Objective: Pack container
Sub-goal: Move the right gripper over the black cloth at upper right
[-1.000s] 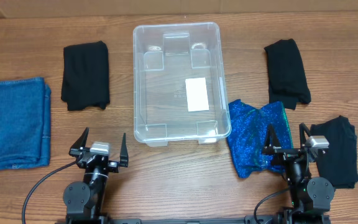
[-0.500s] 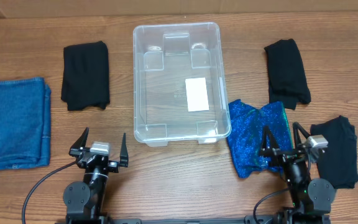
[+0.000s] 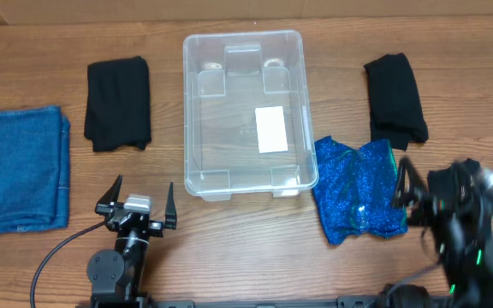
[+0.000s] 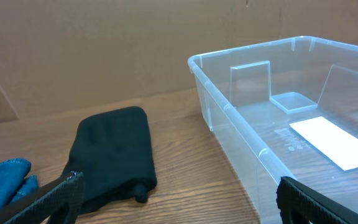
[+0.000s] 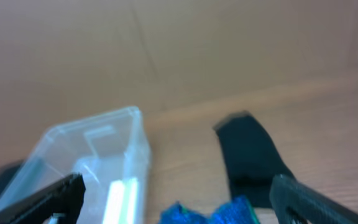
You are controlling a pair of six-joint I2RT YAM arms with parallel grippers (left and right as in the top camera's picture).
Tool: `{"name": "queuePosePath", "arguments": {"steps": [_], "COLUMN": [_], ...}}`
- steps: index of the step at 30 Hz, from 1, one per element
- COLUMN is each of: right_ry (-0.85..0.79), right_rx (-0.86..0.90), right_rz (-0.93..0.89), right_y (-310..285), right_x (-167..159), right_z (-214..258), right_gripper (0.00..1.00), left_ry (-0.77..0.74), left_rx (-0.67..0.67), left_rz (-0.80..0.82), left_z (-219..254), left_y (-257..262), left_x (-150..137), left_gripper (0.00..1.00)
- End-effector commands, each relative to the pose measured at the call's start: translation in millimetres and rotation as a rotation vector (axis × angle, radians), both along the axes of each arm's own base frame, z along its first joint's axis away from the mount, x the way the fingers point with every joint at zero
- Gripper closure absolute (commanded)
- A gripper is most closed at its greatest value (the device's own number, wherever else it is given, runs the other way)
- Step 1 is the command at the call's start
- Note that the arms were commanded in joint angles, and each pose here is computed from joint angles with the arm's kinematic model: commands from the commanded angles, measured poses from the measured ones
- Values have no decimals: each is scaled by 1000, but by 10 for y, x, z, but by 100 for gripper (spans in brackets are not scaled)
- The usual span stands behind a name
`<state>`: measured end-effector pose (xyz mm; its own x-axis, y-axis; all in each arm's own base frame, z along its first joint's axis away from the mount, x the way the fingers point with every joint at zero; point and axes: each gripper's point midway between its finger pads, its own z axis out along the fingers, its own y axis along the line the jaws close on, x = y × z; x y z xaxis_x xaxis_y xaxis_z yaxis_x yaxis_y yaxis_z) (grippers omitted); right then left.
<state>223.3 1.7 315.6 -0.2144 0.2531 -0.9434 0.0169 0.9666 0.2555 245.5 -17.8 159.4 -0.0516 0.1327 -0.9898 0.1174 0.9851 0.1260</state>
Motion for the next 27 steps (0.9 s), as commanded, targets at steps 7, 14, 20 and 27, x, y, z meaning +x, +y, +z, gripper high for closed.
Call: {"name": "queuePosePath", "arguments": {"steps": [7,14,20,27], "right_ry": [700,655,696,672], "right_rx": [-136,-324,-290,-104], "right_rz": [207,-17,28,370], "right_y": [-25,-594,-1030,-925], "right_x": [1500,2434,2675,2556], "right_z": [-405,-759,-1273,-1611], "right_gripper": [0,0,0,0], "left_ry": [-2,-2,-2,-2], "left_rx": [7,7,7,7], "left_rz": [5,4,4,5], "left_z": [-6,-7,-7,-6], "left_y": [13,12,12,13], "left_x": [0,0,0,0], "left_gripper": [0,0,0,0]}}
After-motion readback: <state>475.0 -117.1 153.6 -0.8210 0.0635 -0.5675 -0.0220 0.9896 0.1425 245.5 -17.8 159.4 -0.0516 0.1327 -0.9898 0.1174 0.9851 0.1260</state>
